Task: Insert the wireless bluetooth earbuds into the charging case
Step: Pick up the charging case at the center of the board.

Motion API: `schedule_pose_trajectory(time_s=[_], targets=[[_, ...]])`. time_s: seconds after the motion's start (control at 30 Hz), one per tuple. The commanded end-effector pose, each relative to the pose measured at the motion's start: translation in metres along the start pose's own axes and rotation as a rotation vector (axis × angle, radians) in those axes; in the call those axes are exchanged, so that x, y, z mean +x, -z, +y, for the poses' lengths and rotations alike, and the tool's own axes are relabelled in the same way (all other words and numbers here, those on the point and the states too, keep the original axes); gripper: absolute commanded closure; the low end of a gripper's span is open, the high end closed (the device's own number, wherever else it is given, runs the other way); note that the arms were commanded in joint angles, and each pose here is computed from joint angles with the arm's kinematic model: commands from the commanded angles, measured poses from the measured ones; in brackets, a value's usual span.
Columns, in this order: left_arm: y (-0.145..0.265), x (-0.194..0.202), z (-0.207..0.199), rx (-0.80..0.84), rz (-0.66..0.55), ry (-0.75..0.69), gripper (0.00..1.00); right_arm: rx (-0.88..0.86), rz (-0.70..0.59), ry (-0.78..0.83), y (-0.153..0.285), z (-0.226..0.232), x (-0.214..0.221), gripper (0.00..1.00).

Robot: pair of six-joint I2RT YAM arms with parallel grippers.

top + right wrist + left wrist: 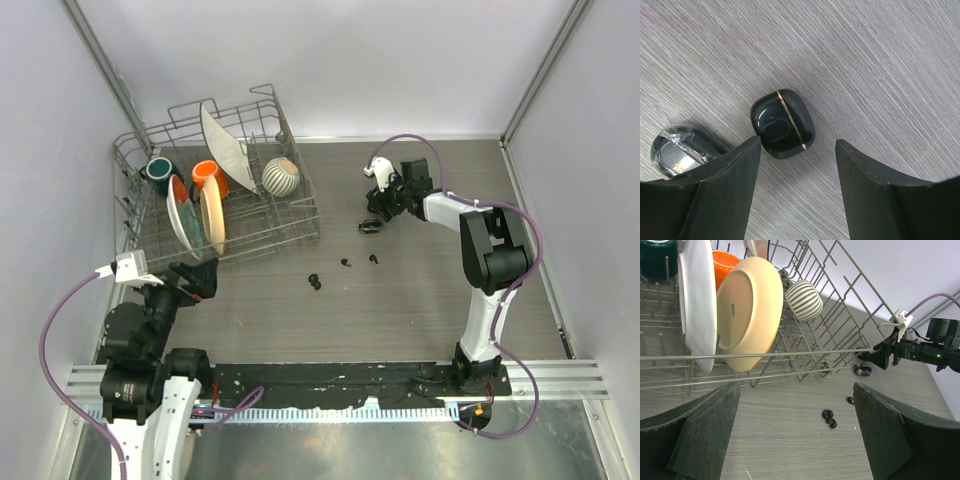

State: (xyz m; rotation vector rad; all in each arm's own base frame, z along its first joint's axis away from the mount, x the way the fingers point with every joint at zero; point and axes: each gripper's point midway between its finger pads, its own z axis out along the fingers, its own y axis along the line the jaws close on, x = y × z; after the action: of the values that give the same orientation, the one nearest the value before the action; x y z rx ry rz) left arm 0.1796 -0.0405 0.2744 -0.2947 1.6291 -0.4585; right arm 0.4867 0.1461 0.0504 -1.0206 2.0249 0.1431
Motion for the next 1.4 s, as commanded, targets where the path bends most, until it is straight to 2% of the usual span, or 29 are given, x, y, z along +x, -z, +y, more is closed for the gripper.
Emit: schedule_pose_trajectory(time_s=[0.0,0.3,0.43,0.53,0.7,0.77,0.83,0.9,1.07,1.2,1.23,1.37], targets=[[0.000,-0.008,-0.006,0.030,-0.034,-0.006,0.00,0.002,-0.007,0.027,-0.004,-0.006,-0.008,0.34],[0.000,-0.008,-0.006,0.027,-0.032,-0.004,0.00,-0.038,-0.017,0.033,-0.008,0.002,-0.009,0.34],[0.000,-0.007,-0.006,0.028,-0.030,-0.004,0.00,-0.041,-0.024,0.071,-0.010,0.000,-0.010,0.25],[0.000,-0.008,-0.006,0.030,-0.034,-0.004,0.00,-0.070,-0.028,0.135,-0.014,0.005,-0.008,0.23],[0.000,-0.008,-0.006,0.027,-0.035,-0.004,0.00,-0.111,-0.009,0.129,-0.020,0.011,-0.004,0.24],[0.000,-0.008,-0.005,0.026,-0.034,-0.004,0.00,-0.130,-0.007,0.121,-0.022,0.014,-0.003,0.29],[0.000,-0.008,-0.006,0.026,-0.034,-0.004,0.00,-0.141,0.007,0.100,-0.021,0.016,-0.002,0.35],[-0.001,-0.008,-0.005,0.023,-0.032,-0.004,0.00,-0.141,0.014,0.049,-0.017,0.020,-0.002,0.36],[-0.001,-0.008,-0.005,0.024,-0.033,-0.005,0.00,-0.031,0.035,-0.078,0.000,0.014,0.001,0.53],[-0.001,-0.008,-0.005,0.025,-0.032,-0.005,0.00,0.043,0.097,-0.215,0.005,0.015,0.004,0.58],[-0.001,-0.008,-0.005,0.027,-0.032,-0.007,0.00,0.060,0.115,-0.241,0.006,0.014,0.005,0.59],[0.000,-0.008,-0.006,0.030,-0.034,-0.007,0.00,0.133,0.137,-0.323,0.008,0.010,0.001,0.45]])
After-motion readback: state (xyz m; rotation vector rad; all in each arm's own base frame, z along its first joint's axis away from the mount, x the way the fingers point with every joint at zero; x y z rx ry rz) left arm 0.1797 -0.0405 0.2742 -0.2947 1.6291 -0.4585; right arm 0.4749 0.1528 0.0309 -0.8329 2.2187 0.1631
